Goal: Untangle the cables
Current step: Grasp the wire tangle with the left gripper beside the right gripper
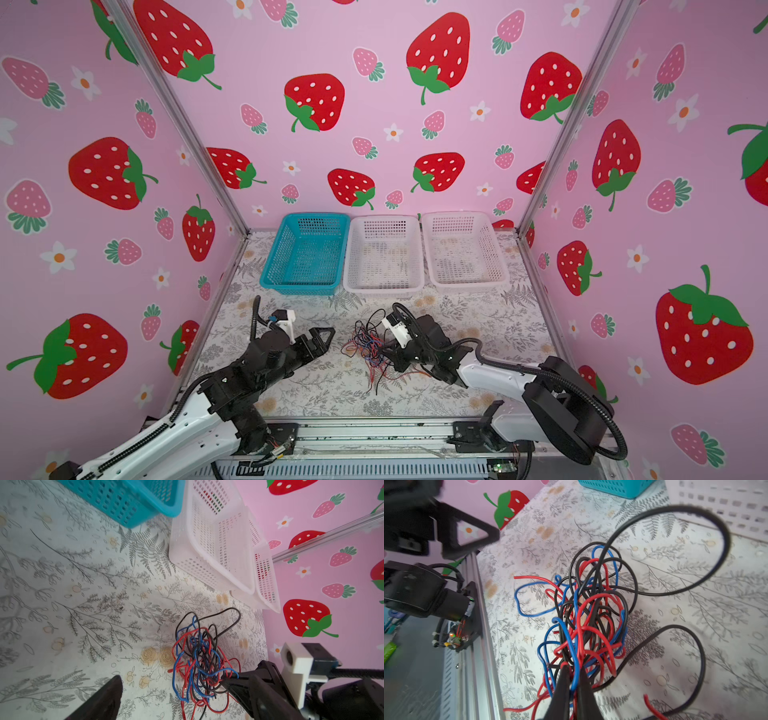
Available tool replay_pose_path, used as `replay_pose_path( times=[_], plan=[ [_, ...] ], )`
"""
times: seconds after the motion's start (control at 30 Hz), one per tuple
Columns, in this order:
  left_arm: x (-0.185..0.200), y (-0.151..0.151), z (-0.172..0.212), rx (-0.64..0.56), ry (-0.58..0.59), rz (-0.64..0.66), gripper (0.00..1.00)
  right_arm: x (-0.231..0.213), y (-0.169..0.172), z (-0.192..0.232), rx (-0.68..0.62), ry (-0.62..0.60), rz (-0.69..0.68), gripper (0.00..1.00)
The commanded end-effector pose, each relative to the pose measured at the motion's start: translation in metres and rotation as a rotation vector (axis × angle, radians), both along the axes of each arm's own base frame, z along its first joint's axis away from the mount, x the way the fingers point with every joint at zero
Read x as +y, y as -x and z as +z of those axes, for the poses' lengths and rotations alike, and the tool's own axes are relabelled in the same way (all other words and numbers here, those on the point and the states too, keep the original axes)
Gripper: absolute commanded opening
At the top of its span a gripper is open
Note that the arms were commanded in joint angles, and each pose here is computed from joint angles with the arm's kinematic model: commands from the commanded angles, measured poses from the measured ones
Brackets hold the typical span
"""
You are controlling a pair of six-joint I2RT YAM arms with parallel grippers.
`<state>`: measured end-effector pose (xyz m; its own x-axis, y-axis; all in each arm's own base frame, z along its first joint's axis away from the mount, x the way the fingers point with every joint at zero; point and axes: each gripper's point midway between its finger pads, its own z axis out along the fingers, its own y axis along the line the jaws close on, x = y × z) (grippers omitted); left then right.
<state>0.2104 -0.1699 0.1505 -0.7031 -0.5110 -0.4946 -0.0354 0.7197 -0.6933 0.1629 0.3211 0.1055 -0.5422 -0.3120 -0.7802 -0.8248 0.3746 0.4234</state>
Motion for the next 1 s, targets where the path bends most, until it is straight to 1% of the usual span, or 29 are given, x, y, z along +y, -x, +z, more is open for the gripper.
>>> replay_pose_path(
  times=[0.0,0.17,0.33,0.47,0.63,0.73,0.8,0.97],
  plan=[
    [-0.012,-0.001,-0.002,-0.021,0.032,0.033,0.93,0.025,0.003,0.040,-0.040,-0.148,0.093,0.00],
    [-0.040,0.008,-0.006,-0.041,0.058,-0.039,0.91,0.036,0.014,0.050,-0.013,-0.224,0.183,0.00],
    [-0.055,0.011,-0.019,-0.027,0.090,-0.078,0.83,0.034,0.028,0.054,-0.015,-0.283,0.246,0.00],
    [-0.061,0.013,-0.028,-0.011,0.106,-0.096,0.65,0.030,0.035,0.059,-0.031,-0.317,0.265,0.00],
    [-0.062,0.014,-0.027,-0.022,0.108,-0.106,0.42,0.028,0.036,0.053,-0.031,-0.296,0.254,0.00],
    [-0.059,0.014,-0.024,-0.034,0.114,-0.099,0.33,0.028,0.035,0.046,-0.027,-0.267,0.237,0.00],
    [-0.058,0.015,-0.024,-0.038,0.115,-0.100,0.23,0.028,0.033,0.041,-0.026,-0.248,0.223,0.00],
    [-0.053,0.016,-0.023,-0.039,0.108,-0.094,0.08,0.024,0.023,0.034,-0.042,-0.191,0.160,0.00]
  ],
)
